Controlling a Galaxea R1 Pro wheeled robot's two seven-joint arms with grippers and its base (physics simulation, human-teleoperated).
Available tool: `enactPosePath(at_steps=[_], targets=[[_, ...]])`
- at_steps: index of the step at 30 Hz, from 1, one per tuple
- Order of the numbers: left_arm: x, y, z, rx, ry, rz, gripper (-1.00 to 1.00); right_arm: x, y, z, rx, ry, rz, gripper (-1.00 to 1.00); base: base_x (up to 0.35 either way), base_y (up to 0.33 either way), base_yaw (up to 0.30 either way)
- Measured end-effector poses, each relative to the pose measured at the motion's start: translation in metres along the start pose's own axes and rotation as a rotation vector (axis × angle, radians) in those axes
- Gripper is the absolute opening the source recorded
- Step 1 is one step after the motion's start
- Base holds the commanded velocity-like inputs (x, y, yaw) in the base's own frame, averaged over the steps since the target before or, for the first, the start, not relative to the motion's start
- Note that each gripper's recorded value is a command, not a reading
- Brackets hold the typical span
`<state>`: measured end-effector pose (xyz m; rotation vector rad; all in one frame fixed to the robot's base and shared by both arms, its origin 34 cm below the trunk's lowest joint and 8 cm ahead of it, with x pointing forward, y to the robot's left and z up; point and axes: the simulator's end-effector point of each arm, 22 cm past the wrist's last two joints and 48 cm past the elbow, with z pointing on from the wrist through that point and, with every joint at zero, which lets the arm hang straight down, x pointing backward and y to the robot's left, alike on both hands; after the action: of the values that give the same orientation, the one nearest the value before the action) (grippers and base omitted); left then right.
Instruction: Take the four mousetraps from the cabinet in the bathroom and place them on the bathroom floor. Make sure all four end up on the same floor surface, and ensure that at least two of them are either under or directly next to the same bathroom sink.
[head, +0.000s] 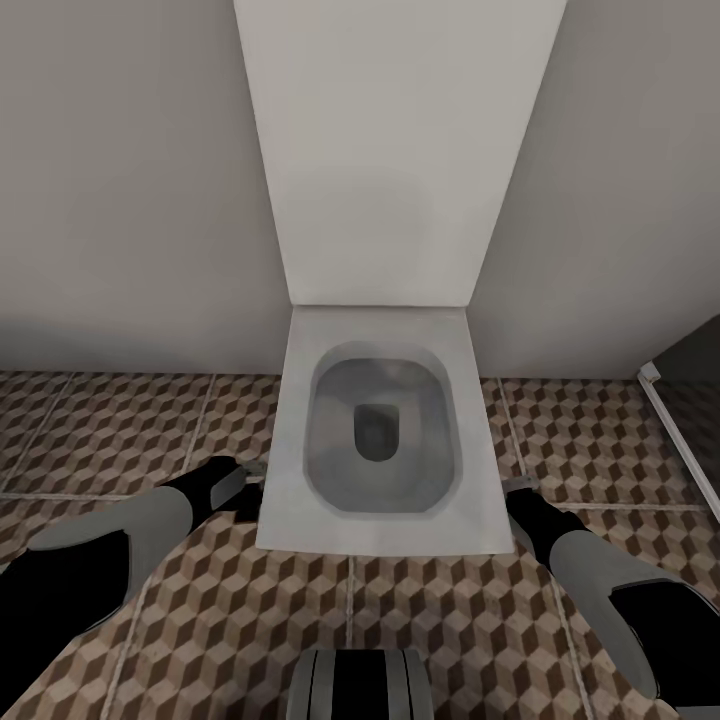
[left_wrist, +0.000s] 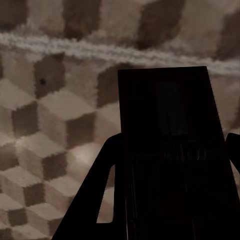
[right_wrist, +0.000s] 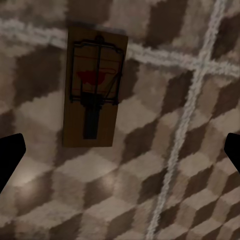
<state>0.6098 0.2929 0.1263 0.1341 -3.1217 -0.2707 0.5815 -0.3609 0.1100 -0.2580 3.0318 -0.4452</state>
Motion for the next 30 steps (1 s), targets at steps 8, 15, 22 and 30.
enactPosePath(at_steps=[8, 15, 22, 30], targets=[[-0.001, 0.008, 0.001, -0.038, -0.009, 0.052, -1.0, 0.0, 0.0, 0.0, 0.0, 0.0, 0.0, 1.0, 0.0, 0.0, 0.0], [-0.002, 0.014, 0.001, -0.069, -0.023, 0.105, -1.0, 0.0, 0.0, 0.0, 0.001, 0.0, -0.001, 1.0, 0.0, 0.0, 0.0], [-0.003, 0.011, 0.001, -0.064, -0.026, 0.111, -1.0, 0.0, 0.0, 0.0, 0.001, 0.0, -0.001, 1.0, 0.0, 0.0, 0.0], [-0.003, 0.01, 0.001, -0.061, -0.026, 0.111, -1.0, 0.0, 0.0, 0.0, 0.001, 0.0, -0.001, 1.0, 0.0, 0.0, 0.0]])
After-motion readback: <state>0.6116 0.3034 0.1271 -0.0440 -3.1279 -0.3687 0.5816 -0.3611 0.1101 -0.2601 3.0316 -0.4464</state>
